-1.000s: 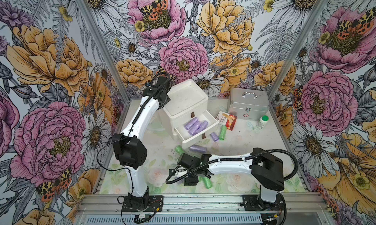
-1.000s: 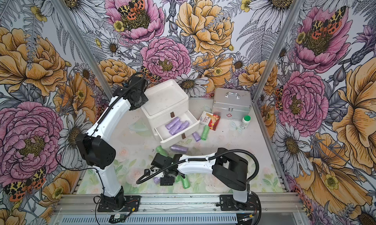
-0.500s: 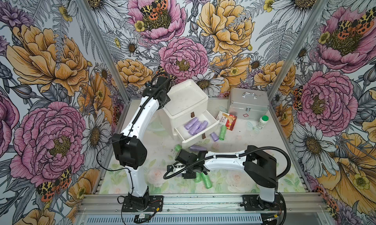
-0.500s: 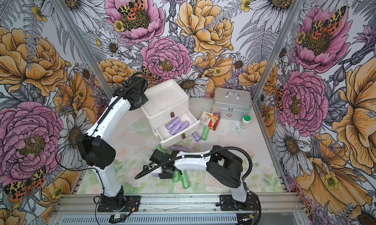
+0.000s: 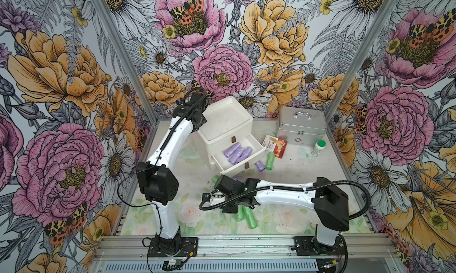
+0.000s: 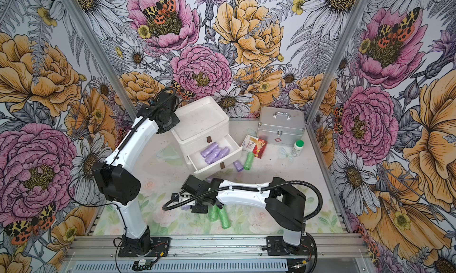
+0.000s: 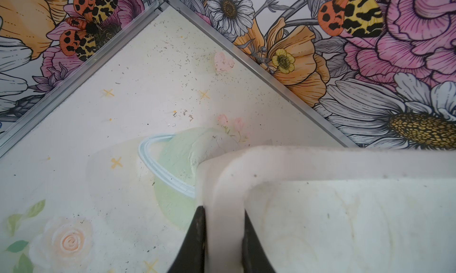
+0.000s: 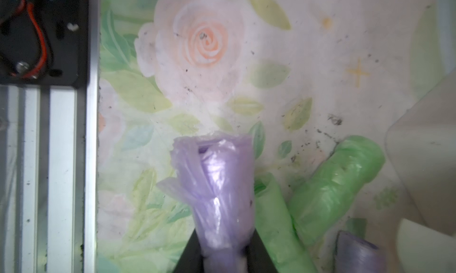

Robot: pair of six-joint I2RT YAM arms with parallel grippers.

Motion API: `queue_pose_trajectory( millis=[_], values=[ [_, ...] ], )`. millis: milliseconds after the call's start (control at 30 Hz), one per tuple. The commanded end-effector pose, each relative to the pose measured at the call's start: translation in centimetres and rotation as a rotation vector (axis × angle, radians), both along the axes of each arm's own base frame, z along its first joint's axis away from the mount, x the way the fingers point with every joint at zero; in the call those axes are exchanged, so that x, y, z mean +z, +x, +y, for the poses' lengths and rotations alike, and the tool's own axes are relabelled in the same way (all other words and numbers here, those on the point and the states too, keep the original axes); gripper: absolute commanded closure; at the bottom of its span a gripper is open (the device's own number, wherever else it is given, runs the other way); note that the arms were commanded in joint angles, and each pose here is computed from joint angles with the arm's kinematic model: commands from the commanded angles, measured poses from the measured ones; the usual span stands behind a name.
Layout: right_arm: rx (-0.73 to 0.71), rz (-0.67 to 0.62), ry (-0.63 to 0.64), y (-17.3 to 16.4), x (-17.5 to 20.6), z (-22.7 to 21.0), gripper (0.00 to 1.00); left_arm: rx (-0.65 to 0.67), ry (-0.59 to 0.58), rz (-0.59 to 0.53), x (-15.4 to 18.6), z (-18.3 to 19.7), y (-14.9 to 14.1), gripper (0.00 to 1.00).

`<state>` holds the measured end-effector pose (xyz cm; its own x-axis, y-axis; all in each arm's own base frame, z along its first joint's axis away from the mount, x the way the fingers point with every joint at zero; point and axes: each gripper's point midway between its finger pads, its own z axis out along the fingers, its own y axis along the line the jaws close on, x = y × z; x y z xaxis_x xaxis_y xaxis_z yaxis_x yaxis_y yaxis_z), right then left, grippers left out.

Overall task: Sort the rolls of trash bags by color and place them into the drawer
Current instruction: Pick up the roll of trash bags from the center of the board.

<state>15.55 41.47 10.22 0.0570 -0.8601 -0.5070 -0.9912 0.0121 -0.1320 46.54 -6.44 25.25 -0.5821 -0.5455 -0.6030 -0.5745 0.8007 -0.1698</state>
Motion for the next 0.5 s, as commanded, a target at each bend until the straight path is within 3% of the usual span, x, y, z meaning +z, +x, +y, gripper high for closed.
queue_pose_trajectory(
  millis=[0,467],
  values=[
    [-0.015,-0.014,0.132,-0.2,5.4,0.9,0.75,-0.086,-0.311,0.290,-8.7,-6.9,-2.1,1.00],
    [-0.260,0.076,0.357,4.2,13.2,-2.2,0.81,-0.083,-0.316,0.277,-8.1,-6.9,-2.3,1.00]
  ],
)
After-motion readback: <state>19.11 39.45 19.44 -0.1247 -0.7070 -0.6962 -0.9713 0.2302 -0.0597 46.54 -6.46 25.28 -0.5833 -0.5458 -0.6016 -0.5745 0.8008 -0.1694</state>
